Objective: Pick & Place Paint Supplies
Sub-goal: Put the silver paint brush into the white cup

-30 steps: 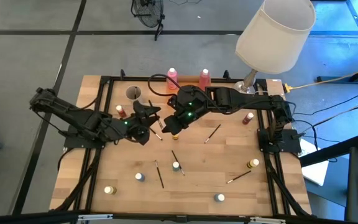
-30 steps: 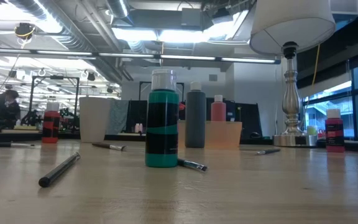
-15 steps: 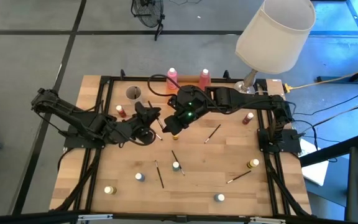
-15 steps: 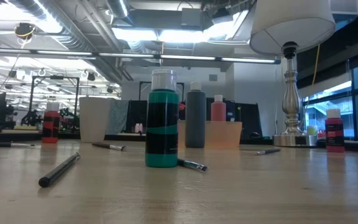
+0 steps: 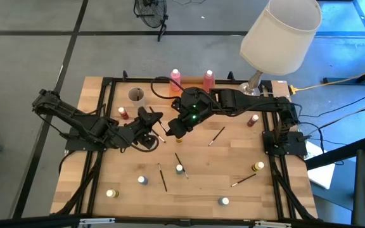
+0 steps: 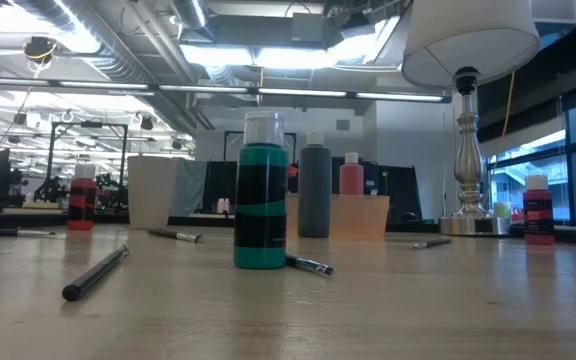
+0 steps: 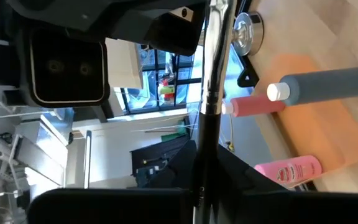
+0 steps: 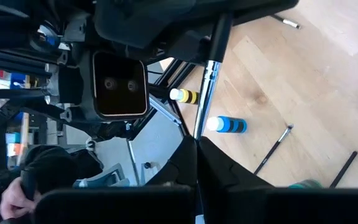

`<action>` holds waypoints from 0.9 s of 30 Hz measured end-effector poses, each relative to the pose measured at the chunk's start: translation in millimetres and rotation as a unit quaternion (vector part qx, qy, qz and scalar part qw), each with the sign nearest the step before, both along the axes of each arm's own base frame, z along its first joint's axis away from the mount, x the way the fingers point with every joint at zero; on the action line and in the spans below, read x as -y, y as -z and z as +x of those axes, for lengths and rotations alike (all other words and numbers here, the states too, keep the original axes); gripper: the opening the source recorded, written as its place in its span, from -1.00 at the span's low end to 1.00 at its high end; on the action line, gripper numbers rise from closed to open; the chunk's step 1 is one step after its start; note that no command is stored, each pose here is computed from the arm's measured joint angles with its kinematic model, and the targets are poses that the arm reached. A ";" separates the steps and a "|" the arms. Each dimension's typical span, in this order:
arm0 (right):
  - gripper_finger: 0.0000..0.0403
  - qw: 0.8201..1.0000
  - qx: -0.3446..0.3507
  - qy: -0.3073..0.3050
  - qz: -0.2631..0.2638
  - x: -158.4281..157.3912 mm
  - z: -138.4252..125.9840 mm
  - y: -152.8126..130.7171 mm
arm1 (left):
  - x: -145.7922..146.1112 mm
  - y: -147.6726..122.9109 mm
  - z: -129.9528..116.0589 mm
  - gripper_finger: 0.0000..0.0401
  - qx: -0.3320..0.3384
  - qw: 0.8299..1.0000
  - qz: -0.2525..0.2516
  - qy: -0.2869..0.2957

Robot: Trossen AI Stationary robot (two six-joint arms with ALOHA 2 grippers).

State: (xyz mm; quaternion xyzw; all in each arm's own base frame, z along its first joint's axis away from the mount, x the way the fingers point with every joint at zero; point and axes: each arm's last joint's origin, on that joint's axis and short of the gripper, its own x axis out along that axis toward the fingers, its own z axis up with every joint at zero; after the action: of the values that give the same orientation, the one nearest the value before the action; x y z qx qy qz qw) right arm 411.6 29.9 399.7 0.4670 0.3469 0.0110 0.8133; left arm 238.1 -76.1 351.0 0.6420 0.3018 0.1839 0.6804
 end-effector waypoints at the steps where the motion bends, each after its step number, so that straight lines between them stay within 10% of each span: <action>1: -1.00 1.000 0.002 0.000 -0.005 0.2 0.1 -0.1 | 0.0 0.0 0.0 -0.91 0.000 1.000 0.000 -0.001; 27: 0.42 0.997 0.016 0.018 -0.069 -3.6 1.0 0.6 | -6.9 12.8 -16.6 -0.92 0.004 0.995 -0.089 -0.036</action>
State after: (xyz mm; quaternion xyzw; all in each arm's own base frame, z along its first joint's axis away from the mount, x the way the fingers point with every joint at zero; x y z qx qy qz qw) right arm 412.6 33.5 399.2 0.4158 0.3249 -0.0203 0.8492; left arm 221.5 -69.2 338.2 0.5670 0.3369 0.1830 0.7291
